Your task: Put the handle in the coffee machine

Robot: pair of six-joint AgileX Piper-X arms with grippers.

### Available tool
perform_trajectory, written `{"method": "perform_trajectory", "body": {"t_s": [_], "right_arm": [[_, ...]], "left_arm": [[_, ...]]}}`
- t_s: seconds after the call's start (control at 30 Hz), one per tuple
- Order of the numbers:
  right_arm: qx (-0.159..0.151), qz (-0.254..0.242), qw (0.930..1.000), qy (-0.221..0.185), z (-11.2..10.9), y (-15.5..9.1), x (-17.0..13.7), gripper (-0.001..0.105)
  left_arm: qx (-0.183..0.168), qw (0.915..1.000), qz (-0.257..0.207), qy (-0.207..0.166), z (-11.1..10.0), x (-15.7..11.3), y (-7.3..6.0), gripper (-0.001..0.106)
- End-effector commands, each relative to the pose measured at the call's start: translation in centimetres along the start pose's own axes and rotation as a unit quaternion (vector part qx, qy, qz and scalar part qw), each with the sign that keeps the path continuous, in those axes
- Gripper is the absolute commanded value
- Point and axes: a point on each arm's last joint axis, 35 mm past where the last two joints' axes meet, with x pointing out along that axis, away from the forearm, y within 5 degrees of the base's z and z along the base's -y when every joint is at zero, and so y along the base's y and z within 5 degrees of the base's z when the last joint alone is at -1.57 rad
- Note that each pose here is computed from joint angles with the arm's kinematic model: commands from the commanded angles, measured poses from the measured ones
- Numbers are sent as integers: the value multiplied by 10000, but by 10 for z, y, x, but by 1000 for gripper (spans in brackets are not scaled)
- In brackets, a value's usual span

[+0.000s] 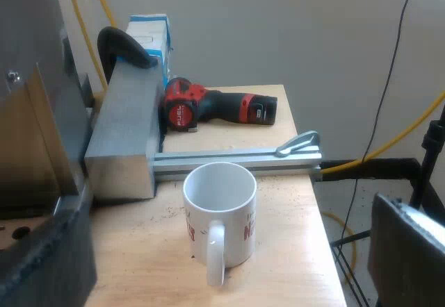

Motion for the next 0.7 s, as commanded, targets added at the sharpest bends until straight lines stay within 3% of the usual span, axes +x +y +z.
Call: {"method": "perform_trajectory", "body": {"t_s": [0.03,0.2,0.27,0.37,0.7], "right_arm": [[-48,-25,10000,-4,1,0,3,82],[-75,203,9997,145,-7,5,12,82],[-80,755,9969,193,-15,12,21,82],[-73,1177,9926,277,-23,19,29,82],[-92,1341,9876,809,-51,29,51,82]], "left_arm": [[-100,9999,25,-56,6,17,3,95],[-212,9994,38,-263,9,41,8,95],[-558,9976,221,-351,7,61,12,95],[-649,9964,487,-255,1,77,17,95],[-688,9954,659,-34,-17,114,24,95]]}}
